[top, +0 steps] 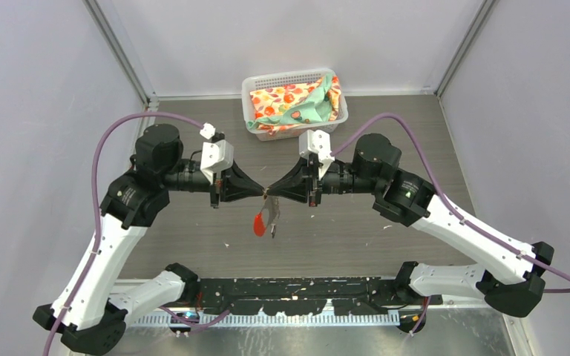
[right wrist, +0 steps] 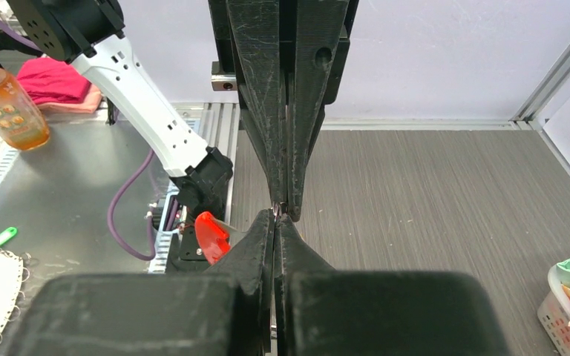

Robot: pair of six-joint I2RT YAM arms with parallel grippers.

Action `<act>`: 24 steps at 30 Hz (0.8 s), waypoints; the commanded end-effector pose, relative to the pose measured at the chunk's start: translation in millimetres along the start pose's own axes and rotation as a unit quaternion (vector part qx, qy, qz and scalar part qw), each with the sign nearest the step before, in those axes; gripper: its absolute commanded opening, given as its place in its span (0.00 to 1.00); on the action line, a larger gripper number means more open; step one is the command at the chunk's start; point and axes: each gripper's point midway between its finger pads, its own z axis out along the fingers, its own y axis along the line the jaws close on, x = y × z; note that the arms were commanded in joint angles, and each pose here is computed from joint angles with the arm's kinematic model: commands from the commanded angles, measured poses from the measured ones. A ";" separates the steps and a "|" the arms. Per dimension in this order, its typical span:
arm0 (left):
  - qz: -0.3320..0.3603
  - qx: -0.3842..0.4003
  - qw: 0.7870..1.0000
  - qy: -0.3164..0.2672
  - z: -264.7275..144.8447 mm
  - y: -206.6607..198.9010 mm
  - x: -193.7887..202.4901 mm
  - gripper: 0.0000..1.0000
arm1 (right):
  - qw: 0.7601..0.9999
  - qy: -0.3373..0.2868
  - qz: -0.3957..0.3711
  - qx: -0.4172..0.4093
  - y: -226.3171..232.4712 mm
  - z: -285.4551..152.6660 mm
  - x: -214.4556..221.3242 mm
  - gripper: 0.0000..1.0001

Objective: Put the keys on the keyring

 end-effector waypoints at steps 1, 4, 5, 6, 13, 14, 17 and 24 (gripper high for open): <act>0.037 0.030 0.999 -0.016 1.5 -9.0 -3.6 0.01 | 0.997 -0.070 -0.031 0.026 -9.1 -1.9 -38.0 0.01; 0.060 0.029 0.998 -0.011 -0.2 -11.6 2.2 0.01 | 0.996 -0.071 -0.030 0.034 -10.7 -3.5 -37.4 0.01; 0.067 0.029 0.997 -0.009 -0.6 -12.2 4.1 0.01 | 0.996 -0.070 -0.029 0.036 -11.3 -3.7 -36.3 0.01; 0.073 0.029 0.997 -0.007 -0.4 -12.5 6.0 0.01 | 0.996 -0.070 -0.028 0.038 -11.5 -4.2 -36.5 0.01; 0.098 0.020 0.995 0.003 -2.7 -13.5 11.7 0.01 | 0.995 -0.081 -0.032 0.038 -11.5 -4.6 -42.8 0.01; 0.101 0.019 0.995 0.003 -3.4 -14.1 11.1 0.01 | 0.996 -0.079 -0.031 0.037 -10.7 -5.2 -41.9 0.01; 0.105 0.015 0.994 0.005 -5.4 -15.0 10.7 0.00 | 0.996 -0.075 -0.030 0.033 -8.7 -6.3 -40.8 0.01; 0.118 0.007 0.993 0.012 -7.6 -13.5 13.4 0.00 | 0.997 -0.063 -0.023 0.030 -6.4 -8.0 -35.0 0.01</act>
